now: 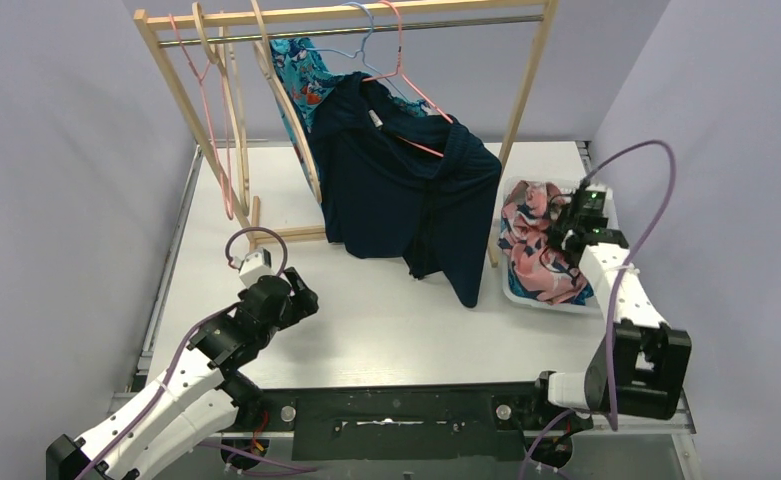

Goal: Remove the shorts from the hanger
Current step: Place the shorts in the basket.

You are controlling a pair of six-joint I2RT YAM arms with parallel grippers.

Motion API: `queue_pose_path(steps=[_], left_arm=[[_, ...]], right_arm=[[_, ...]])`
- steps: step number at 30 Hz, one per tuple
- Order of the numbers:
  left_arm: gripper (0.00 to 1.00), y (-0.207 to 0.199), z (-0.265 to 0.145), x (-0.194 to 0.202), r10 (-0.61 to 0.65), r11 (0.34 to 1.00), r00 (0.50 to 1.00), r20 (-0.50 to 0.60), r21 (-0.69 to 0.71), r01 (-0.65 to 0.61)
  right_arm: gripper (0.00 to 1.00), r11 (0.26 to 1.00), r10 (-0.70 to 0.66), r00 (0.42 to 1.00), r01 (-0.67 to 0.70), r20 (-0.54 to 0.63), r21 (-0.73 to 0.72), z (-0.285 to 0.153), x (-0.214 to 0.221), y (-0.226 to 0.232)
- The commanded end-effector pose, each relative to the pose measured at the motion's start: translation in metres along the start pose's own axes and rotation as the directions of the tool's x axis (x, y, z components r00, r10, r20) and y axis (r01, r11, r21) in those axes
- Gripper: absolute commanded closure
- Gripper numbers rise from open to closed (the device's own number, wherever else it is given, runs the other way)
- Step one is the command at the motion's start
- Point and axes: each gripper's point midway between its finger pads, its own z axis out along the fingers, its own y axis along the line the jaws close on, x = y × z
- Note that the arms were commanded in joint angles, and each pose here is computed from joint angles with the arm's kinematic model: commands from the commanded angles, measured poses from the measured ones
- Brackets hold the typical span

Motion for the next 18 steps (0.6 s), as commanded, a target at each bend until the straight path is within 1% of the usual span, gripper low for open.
queue_pose_path(steps=[1,2,3,5,8,11,13,15,18], left_arm=[[0.28,-0.015,0.001,-0.012,-0.004,0.998,0.999,0.038,0.058,0.002],[0.28,-0.015,0.002,-0.012,0.002,0.998,0.999,0.035,0.058,-0.004],[0.28,-0.016,0.002,-0.011,0.007,0.998,0.999,0.033,0.057,-0.009],[0.28,-0.015,0.003,-0.01,0.01,0.999,1.0,0.027,0.052,-0.011],[0.28,-0.016,0.004,-0.009,0.012,0.998,1.0,0.022,0.056,-0.013],[0.28,-0.015,0.004,-0.01,0.011,0.998,1.0,0.025,0.057,-0.013],[0.28,-0.016,0.004,-0.011,0.011,0.998,1.0,0.029,0.059,-0.012],[0.28,-0.015,0.004,-0.011,0.01,0.998,1.0,0.03,0.058,-0.011],[0.28,-0.016,0.003,-0.011,0.012,0.998,1.0,0.029,0.062,-0.014]], right_arm=[[0.96,0.995,0.1,0.991,-0.097,-0.085,0.036,0.027,0.042,-0.008],[0.95,0.994,0.099,0.988,-0.094,-0.115,0.048,0.029,0.049,-0.009],[0.91,0.993,0.1,0.986,-0.092,-0.131,0.067,0.031,0.053,-0.013],[0.87,0.986,0.104,0.989,-0.088,-0.107,0.138,0.028,0.047,-0.025],[0.84,0.978,0.091,0.996,-0.084,-0.026,0.192,0.011,0.019,-0.035],[0.82,0.967,0.076,0.993,-0.095,0.089,0.235,-0.01,-0.011,-0.045],[0.8,0.962,0.062,0.991,-0.091,0.121,0.256,-0.013,-0.016,-0.051],[0.76,0.959,0.056,0.995,-0.077,0.084,0.271,-0.004,0.0,-0.055],[0.65,0.962,0.086,0.995,-0.072,-0.046,0.262,0.014,0.038,-0.055]])
